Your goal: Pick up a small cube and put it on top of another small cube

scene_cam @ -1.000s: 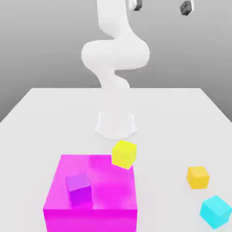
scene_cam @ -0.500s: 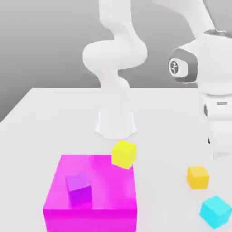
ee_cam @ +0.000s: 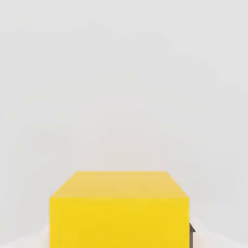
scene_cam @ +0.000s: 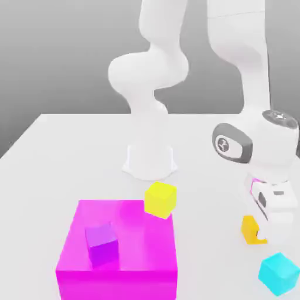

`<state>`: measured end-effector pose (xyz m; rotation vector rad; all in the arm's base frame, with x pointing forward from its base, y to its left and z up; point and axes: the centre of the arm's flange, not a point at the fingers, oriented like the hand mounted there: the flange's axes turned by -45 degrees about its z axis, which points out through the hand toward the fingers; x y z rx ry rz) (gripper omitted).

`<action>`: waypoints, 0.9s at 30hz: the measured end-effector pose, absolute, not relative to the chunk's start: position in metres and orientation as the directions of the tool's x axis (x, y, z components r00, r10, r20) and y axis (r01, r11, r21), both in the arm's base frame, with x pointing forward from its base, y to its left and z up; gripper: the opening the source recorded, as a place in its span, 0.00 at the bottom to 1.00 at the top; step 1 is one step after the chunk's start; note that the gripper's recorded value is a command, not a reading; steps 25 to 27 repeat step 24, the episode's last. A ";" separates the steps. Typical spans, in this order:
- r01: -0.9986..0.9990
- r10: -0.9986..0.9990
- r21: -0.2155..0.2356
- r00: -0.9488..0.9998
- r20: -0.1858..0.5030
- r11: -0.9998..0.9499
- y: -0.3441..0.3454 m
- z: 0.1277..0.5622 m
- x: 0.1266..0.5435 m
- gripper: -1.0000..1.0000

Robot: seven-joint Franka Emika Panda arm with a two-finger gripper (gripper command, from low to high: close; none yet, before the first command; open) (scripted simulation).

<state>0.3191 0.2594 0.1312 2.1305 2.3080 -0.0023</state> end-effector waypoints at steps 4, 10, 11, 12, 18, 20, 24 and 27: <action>0.997 0.997 0.000 -0.080 -0.002 0.080 0.260 0.167 0.320 0.00; 0.999 0.999 -0.001 0.033 -0.001 -0.033 0.266 0.209 0.363 0.00; 0.998 0.998 -0.001 0.066 -0.001 -0.066 0.267 0.215 0.376 0.00; 0.995 0.995 -0.002 0.098 0.000 -0.098 0.268 0.220 0.389 0.00; 0.968 0.968 -0.002 0.250 0.000 -0.250 0.266 0.226 0.449 0.00; 0.967 0.967 -0.002 0.255 0.000 -0.255 0.266 0.199 0.451 0.00; 0.967 0.967 -0.002 0.256 0.000 -0.256 0.265 0.189 0.451 1.00; 0.967 0.967 -0.002 0.256 0.000 -0.256 0.265 0.189 0.451 1.00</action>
